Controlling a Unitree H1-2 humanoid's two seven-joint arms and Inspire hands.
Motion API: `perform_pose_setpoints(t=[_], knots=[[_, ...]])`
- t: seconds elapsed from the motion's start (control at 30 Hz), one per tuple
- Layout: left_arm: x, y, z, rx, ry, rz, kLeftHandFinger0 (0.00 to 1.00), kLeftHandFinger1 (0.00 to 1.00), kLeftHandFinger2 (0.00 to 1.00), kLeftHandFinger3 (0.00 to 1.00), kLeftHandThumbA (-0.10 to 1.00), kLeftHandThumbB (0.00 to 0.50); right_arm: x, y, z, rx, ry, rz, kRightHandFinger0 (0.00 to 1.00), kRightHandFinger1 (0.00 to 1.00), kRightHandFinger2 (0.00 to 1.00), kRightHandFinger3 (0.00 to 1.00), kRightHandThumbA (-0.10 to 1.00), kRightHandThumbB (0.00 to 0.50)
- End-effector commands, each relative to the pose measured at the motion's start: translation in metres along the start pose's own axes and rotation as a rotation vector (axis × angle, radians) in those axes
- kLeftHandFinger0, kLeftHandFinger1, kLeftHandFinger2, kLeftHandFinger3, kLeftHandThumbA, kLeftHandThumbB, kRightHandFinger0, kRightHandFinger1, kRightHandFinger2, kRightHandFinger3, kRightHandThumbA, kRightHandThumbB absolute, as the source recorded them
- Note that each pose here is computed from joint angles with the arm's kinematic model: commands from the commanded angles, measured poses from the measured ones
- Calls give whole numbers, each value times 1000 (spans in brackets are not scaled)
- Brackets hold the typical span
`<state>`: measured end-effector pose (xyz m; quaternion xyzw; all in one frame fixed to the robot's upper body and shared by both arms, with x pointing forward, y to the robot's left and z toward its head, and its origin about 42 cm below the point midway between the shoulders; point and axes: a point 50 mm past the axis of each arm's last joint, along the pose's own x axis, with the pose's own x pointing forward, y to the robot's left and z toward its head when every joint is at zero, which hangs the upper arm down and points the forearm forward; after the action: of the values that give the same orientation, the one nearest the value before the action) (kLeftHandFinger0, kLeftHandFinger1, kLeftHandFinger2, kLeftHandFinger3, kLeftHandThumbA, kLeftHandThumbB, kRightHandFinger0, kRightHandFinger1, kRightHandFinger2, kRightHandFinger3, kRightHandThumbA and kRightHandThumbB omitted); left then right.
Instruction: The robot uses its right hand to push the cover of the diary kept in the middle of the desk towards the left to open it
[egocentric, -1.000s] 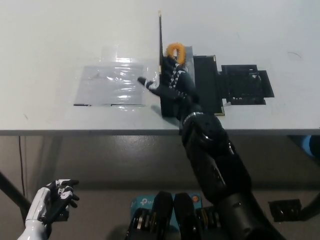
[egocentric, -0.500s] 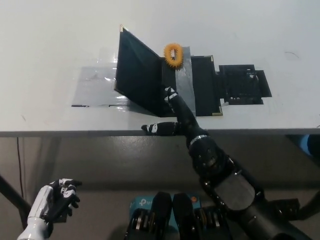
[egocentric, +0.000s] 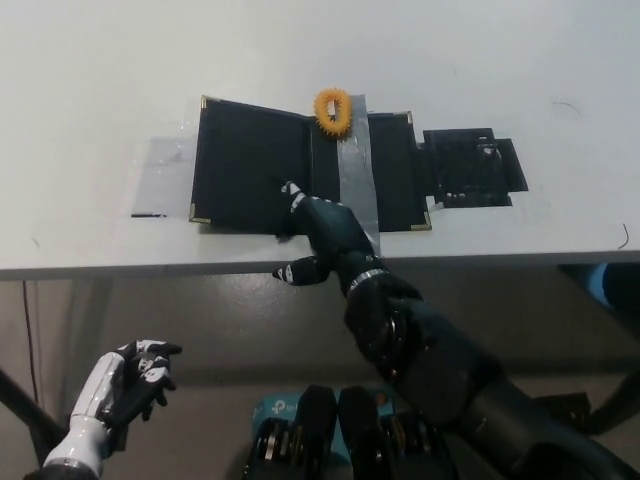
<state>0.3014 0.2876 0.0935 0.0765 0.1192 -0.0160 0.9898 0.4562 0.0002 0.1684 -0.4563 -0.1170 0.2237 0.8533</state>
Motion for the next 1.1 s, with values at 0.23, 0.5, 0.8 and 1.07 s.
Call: perform_pose_setpoints(t=[0.23, 0.5, 0.8, 1.07], knots=[[-1, -3, 9, -5, -35, -22, 153, 229, 245, 417, 380, 481, -9, 39, 45, -54, -138, 224, 198, 469, 737, 1000, 1000, 388], [-5, -3, 0, -1, -27, 5, 161, 223, 260, 495, 394, 463, -14, -29, 30, 230, -87, 181, 929, 997, 997, 1000, 1000, 260], [-10, -2, -9, -50, -20, 29, 168, 253, 278, 519, 355, 395, -18, -122, 33, 1172, -54, 71, 1000, 1000, 1000, 1000, 1000, 238], [-14, -3, -16, -92, 0, 67, 164, 266, 289, 475, 340, 412, -23, -183, 19, 1608, -69, -84, 959, 1000, 1000, 1000, 1000, 214]])
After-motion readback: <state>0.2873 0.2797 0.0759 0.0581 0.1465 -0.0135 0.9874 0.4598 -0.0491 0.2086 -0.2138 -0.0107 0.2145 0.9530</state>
